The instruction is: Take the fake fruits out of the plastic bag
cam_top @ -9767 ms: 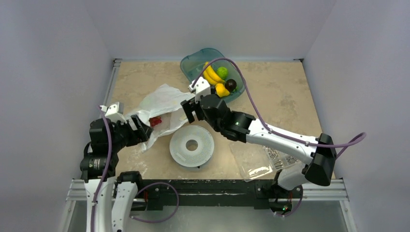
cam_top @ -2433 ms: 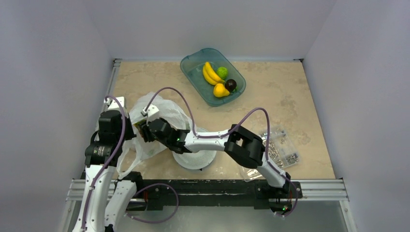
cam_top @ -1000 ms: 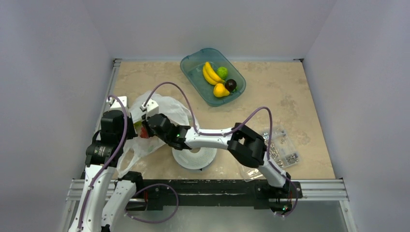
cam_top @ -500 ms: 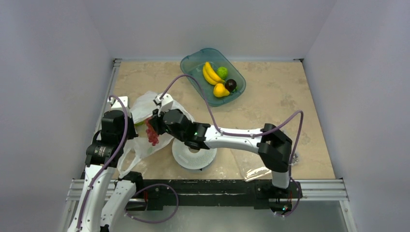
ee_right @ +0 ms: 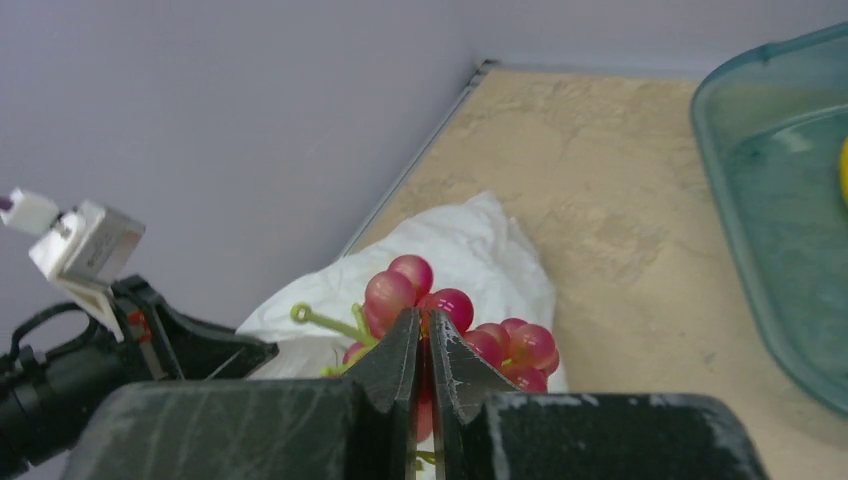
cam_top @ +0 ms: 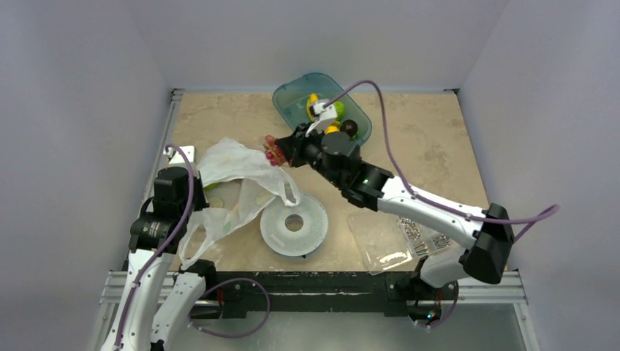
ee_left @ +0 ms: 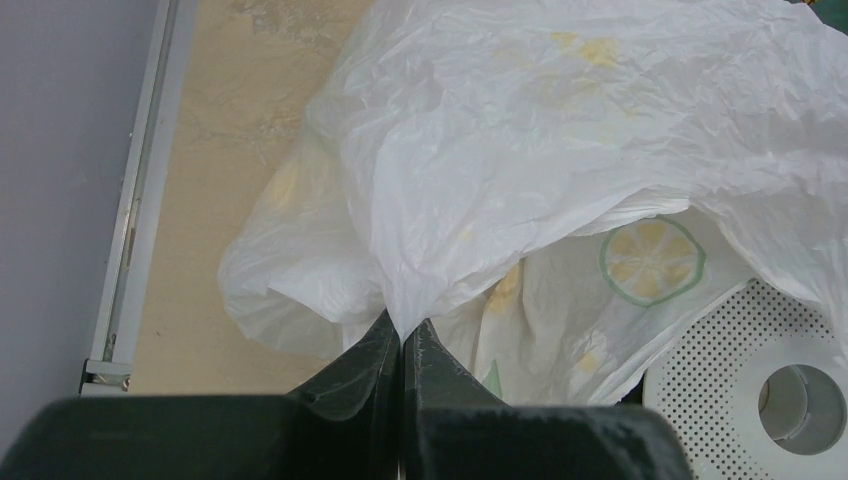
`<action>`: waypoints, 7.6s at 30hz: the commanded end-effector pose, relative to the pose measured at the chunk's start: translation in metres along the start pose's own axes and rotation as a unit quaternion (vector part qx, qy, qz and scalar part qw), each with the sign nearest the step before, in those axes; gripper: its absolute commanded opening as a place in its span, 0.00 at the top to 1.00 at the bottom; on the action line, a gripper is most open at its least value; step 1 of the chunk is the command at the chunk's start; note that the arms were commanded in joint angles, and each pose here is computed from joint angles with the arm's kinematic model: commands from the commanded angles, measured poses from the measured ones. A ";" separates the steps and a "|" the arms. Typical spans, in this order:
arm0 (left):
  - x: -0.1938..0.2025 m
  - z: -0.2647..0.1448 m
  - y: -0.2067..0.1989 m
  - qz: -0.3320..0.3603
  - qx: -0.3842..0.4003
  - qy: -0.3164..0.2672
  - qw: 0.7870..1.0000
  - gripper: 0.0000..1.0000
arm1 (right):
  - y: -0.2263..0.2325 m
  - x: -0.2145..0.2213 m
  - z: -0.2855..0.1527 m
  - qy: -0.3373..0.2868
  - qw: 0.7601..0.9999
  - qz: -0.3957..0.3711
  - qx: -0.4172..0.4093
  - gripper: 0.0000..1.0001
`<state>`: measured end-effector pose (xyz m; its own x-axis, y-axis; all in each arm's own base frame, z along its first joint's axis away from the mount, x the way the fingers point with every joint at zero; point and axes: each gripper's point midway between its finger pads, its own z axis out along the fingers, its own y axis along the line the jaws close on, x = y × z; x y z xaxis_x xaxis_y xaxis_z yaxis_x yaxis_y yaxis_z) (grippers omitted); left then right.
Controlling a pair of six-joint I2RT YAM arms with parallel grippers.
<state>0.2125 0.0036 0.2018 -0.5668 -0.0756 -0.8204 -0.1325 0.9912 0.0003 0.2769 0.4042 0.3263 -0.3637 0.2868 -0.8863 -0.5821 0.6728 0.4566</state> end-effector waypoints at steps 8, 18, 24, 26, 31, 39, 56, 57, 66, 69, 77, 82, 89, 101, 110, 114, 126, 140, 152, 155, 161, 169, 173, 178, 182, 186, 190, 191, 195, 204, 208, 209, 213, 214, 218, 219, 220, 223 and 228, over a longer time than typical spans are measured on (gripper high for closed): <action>-0.006 0.001 -0.003 -0.001 0.005 -0.011 1.000 1.00 | -0.097 -0.114 -0.020 -0.113 0.987 -0.022 0.115 1.00; -0.007 0.002 -0.004 0.003 0.008 -0.012 1.000 1.00 | -0.204 -0.104 0.055 -0.070 0.956 -0.133 0.252 1.00; -0.007 0.003 -0.006 0.004 0.011 -0.011 1.000 1.00 | -0.249 -0.063 0.100 -0.013 0.948 -0.153 0.278 1.00; -0.007 0.003 -0.006 0.004 0.012 -0.011 1.000 1.00 | -0.260 -0.044 0.112 0.012 0.947 -0.157 0.281 1.00; -0.007 0.003 -0.006 0.004 0.012 -0.012 1.000 1.00 | -0.285 0.004 0.133 0.076 0.939 -0.163 0.292 0.93; -0.007 0.003 -0.008 0.006 0.016 -0.010 1.000 1.00 | -0.294 0.029 0.143 0.140 0.929 -0.174 0.294 0.59; -0.008 -0.001 -0.011 0.006 0.024 -0.019 1.000 1.00 | -0.090 0.038 0.043 0.112 0.969 -0.197 0.100 0.33; -0.008 -0.001 -0.011 0.006 0.024 -0.019 1.000 1.00 | -0.069 0.047 0.035 0.107 0.970 -0.207 0.069 0.33; -0.011 -0.004 -0.012 0.005 0.027 -0.027 0.999 1.00 | 0.050 0.128 -0.005 0.057 0.933 -0.331 -0.130 0.31; -0.012 -0.007 -0.012 0.003 0.032 -0.036 0.999 1.00 | 0.059 0.146 0.011 0.040 0.925 -0.356 -0.126 0.34; -0.014 -0.012 -0.012 0.003 0.033 -0.051 0.998 1.00 | 0.043 0.168 0.083 -0.020 0.909 -0.417 -0.027 0.34; -0.013 -0.011 -0.013 0.007 0.034 -0.046 0.998 1.00 | 0.023 0.178 0.118 -0.029 0.884 -0.466 0.005 0.24; -0.015 -0.011 -0.014 0.008 0.039 -0.051 0.998 1.00 | 0.004 0.187 0.150 -0.016 0.876 -0.482 0.013 0.16; -0.014 -0.012 -0.018 0.010 0.049 -0.051 0.997 1.00 | -0.021 0.219 0.200 0.023 0.849 -0.528 0.020 0.13; -0.014 -0.010 -0.026 0.013 0.067 -0.046 0.997 1.00 | -0.021 0.225 0.216 0.009 0.851 -0.525 0.017 0.35; -0.012 -0.005 -0.029 0.016 0.070 -0.036 0.997 1.00 | -0.015 0.212 0.215 -0.021 0.869 -0.494 0.026 0.60; -0.009 0.001 -0.015 0.019 0.026 -0.022 0.999 1.00 | -0.001 0.148 0.166 -0.071 0.909 -0.410 0.026 1.00; -0.008 -0.001 -0.011 0.018 0.015 -0.021 0.999 1.00 | 0.024 0.150 0.094 -0.004 0.946 -0.311 -0.094 1.00; -0.027 -0.028 -0.045 -0.030 0.105 0.013 0.994 0.39 | 0.064 0.197 0.085 0.101 0.971 -0.121 -0.181 0.85; -0.053 -0.047 -0.041 -0.052 0.102 -0.009 0.993 0.29 | 0.065 0.193 0.090 0.103 0.972 -0.108 -0.180 0.85; -0.097 -0.030 0.004 -0.154 0.011 -0.019 0.988 0.35 | 0.041 0.188 0.102 0.095 0.987 -0.084 -0.095 0.84; -0.108 0.102 0.020 -0.231 0.036 0.087 0.968 0.60 | 0.016 0.179 0.115 0.073 0.997 -0.037 -0.011 0.86; -0.091 0.159 0.029 -0.227 0.014 0.146 0.963 0.63 | 0.017 0.177 0.124 0.073 0.996 -0.047 -0.002 0.86; -0.065 0.204 0.028 -0.166 -0.019 0.213 0.963 0.62 | 0.019 0.177 0.129 0.069 0.996 -0.058 -0.008 0.85; -0.037 0.225 0.018 -0.139 -0.017 0.278 0.950 0.62 | 0.014 0.182 0.134 0.072 0.994 -0.077 -0.001 0.85; -0.016 0.231 -0.008 -0.129 0.029 0.318 0.939 0.67 | 0.005 0.185 0.138 0.075 0.993 -0.093 0.013 0.82; -0.002 0.223 -0.049 -0.124 0.107 0.344 0.925 0.70 | -0.002 0.188 0.140 0.080 0.990 -0.109 0.030 0.79; -0.001 0.217 -0.065 -0.127 0.142 0.350 0.917 0.70 | -0.002 0.187 0.140 0.081 0.990 -0.110 0.031 0.79; -0.012 0.190 -0.102 -0.103 0.220 0.330 0.912 0.71 | 0.000 0.180 0.136 0.075 0.988 -0.127 0.039 0.79; -0.061 0.125 -0.053 -0.069 0.104 0.235 0.964 0.31 | 0.012 0.184 0.123 0.081 0.985 -0.148 0.033 0.75; -0.077 0.072 -0.025 -0.087 0.032 0.171 0.981 0.13 | 0.006 0.186 0.116 0.089 0.981 -0.167 0.042 0.74; -0.077 0.056 -0.023 -0.099 0.029 0.155 0.983 0.13 | 0.007 0.185 0.115 0.090 0.980 -0.171 0.042 0.73; -0.064 -0.016 -0.038 -0.149 0.088 0.082 0.982 0.12 | 0.014 0.187 0.110 0.103 0.980 -0.169 0.025 0.68; -0.056 -0.030 -0.042 -0.160 0.104 0.072 0.979 0.08 | 0.016 0.187 0.108 0.106 0.980 -0.167 0.020 0.67; -0.009 -0.077 -0.049 -0.190 0.145 0.059 0.969 0.00 | 0.021 0.187 0.105 0.114 0.980 -0.160 0.010 0.61; 0.003 -0.080 -0.051 -0.194 0.150 0.067 0.967 0.00 | 0.021 0.186 0.104 0.115 0.980 -0.160 0.008 0.60; 0.015 -0.083 -0.052 -0.199 0.151 0.078 0.965 0.00 | 0.022 0.185 0.103 0.114 0.981 -0.159 0.008 0.59; 0.052 -0.085 -0.049 -0.209 0.135 0.125 0.960 0.00 | 0.026 0.181 0.102 0.113 0.982 -0.154 0.001 0.55; 0.071 -0.088 -0.040 -0.209 0.112 0.125 0.963 0.29 | 0.025 0.184 0.098 0.121 0.981 -0.149 -0.005 0.43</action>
<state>0.1209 -0.0527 0.1991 -0.6868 -0.4441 -0.5754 -0.1912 0.8741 -0.4465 0.2736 0.5403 0.1397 -0.3418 -0.1389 -0.9294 -0.6744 0.7251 0.1396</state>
